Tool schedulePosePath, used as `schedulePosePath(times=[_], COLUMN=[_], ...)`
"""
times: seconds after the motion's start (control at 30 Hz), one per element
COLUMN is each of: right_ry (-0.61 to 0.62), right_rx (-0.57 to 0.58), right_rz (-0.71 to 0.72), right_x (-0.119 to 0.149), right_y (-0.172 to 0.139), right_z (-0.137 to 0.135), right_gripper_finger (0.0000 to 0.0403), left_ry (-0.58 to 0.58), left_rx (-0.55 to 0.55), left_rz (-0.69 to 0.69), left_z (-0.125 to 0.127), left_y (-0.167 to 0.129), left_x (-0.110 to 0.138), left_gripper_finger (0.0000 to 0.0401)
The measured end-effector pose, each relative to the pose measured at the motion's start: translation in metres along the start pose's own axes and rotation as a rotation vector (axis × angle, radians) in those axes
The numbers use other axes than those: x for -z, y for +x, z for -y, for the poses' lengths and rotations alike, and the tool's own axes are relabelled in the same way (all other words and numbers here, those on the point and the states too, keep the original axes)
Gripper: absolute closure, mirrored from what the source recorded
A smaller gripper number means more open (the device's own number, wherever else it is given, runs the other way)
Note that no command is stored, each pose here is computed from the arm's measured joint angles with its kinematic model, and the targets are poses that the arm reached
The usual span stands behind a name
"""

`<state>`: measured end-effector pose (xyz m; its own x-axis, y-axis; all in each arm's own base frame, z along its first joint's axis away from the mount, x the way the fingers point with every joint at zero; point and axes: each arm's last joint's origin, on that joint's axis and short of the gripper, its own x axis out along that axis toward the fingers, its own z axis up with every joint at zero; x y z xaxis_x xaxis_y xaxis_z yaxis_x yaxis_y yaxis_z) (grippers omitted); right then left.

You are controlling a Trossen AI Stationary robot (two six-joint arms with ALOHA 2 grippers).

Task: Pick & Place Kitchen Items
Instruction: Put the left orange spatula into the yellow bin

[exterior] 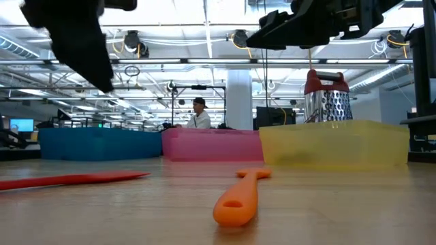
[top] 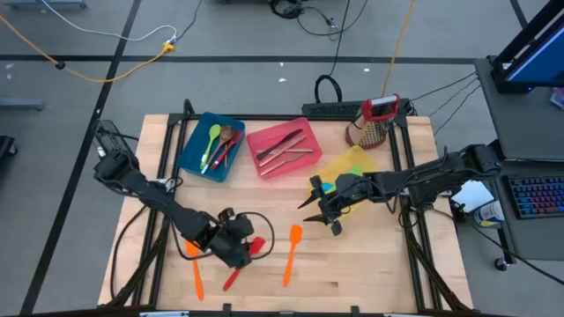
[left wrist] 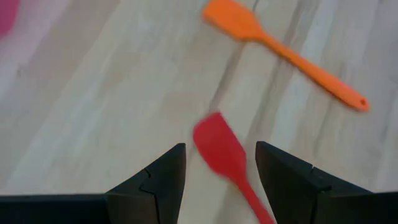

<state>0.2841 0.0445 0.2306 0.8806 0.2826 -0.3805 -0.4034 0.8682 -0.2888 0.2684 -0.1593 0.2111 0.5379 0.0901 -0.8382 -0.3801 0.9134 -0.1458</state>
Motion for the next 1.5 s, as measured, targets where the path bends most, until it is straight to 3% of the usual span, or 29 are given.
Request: schedulePosePath(times=[0.2,0.43,0.73,0.93,1.07,1.3,1.5], right_ry=[0.003,0.005,0.027,0.027,0.026,0.025,0.025], right_rx=[0.0,0.0,0.006,0.006,0.005,0.005,0.005], right_rz=[0.0,0.0,0.017,0.016,0.014,0.015,0.015], right_x=[0.0,0.0,-0.001,-0.001,-0.001,-0.001,-0.001], right_y=[0.0,0.0,0.0,0.0,0.0,0.0,0.0], right_z=[0.0,0.0,0.001,0.001,0.001,0.001,0.001], right_gripper_finger=[0.0221,0.022,0.0226,0.0227,0.0231,0.0231,0.0234], left_ry=[-0.25,-0.517,-0.841,-1.084,-1.088,-1.034,-1.044], left_rx=[0.062,0.08,-0.002,-0.131,-0.191,-0.285,-0.342], left_rz=[-0.197,-0.411,-0.527,-0.579,-0.66,-0.631,-0.605], left_z=[0.013,0.025,0.045,0.055,0.064,0.07,0.071], left_y=[-0.023,-0.029,-0.048,-0.054,-0.05,-0.027,-0.013], left_x=[-0.004,0.018,0.056,0.09,0.11,0.136,0.144], left_gripper_finger=[0.0201,0.0201,0.0201,0.0201,0.0201,0.0201,0.0201])
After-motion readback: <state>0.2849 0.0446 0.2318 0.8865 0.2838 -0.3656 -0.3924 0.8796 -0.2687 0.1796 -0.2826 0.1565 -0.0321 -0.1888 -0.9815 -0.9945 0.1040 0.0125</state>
